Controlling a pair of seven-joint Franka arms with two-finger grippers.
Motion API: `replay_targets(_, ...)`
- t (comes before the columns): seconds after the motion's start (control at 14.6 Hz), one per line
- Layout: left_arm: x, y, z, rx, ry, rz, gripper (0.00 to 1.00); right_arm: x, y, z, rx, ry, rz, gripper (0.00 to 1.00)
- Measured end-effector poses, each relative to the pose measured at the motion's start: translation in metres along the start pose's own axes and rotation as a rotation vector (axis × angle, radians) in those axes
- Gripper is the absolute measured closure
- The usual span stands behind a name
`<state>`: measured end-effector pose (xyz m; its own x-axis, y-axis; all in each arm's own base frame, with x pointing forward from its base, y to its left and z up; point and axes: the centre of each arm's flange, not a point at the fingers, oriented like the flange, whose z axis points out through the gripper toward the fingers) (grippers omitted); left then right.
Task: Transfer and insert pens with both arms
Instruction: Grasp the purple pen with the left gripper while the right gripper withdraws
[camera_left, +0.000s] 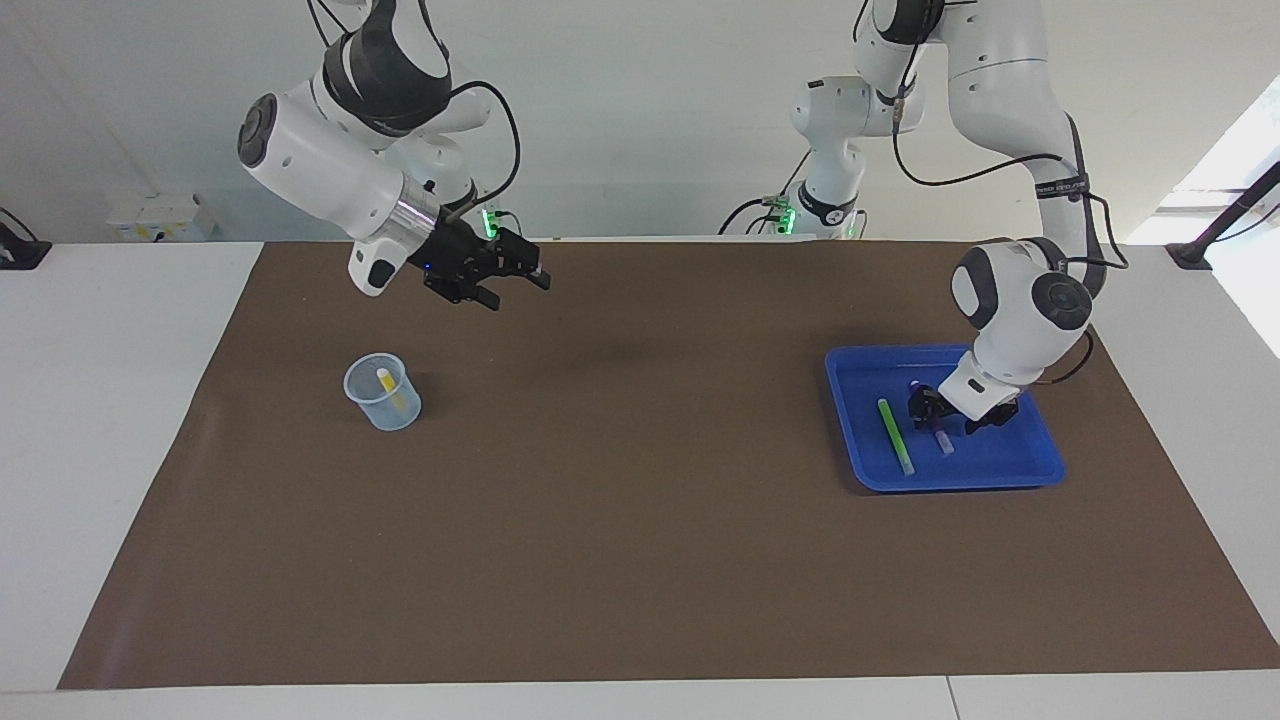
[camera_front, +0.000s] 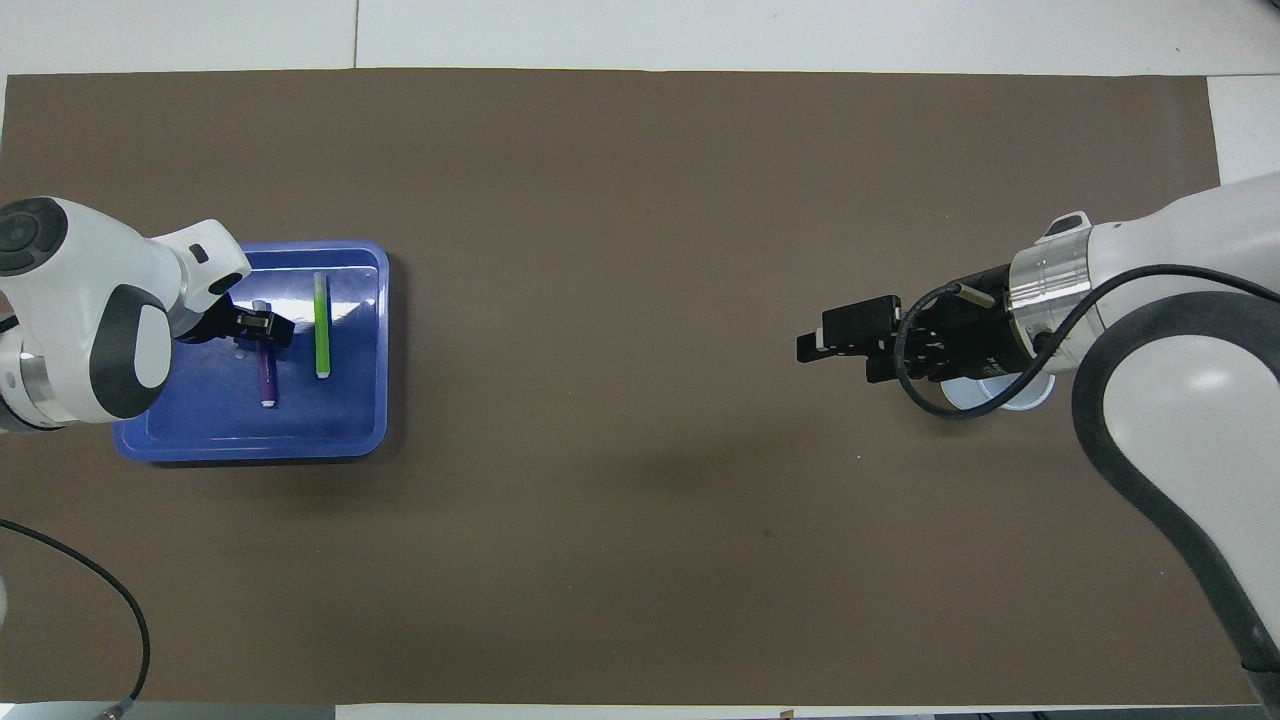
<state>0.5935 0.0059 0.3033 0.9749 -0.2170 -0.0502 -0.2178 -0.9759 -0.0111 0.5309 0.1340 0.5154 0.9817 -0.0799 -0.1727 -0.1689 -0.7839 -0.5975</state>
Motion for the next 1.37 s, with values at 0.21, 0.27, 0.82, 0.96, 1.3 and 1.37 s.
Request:
replay_targets(0.21,0.000,0.000,0.000,-0.004,0.000,-0.007,0.39,0.000,-0.006,-0.001,0.076,-0.005,0.084,0.00)
replay_targets(0.27,0.000,-0.001,0.000,-0.004,0.000,-0.008,0.39,0.000,-0.006,-0.001,0.085,-0.006,0.100,0.00)
replay_targets(0.82,0.000,-0.003,0.000,-0.017,0.004,-0.025,0.83,-0.009,-0.015,0.031,0.151,-0.012,0.241,0.00)
replay_targets(0.96,0.001,-0.005,-0.003,-0.034,0.004,-0.042,0.83,-0.012,-0.016,0.040,0.144,-0.013,0.268,0.00)
replay_targets(1.3,0.012,-0.007,-0.040,-0.071,-0.050,-0.077,0.83,-0.017,-0.016,0.057,0.165,-0.014,0.316,0.00)
replay_targets(1.37,0.015,-0.007,-0.049,-0.081,-0.062,-0.109,0.83,-0.017,-0.019,0.058,0.175,-0.007,0.338,0.00)
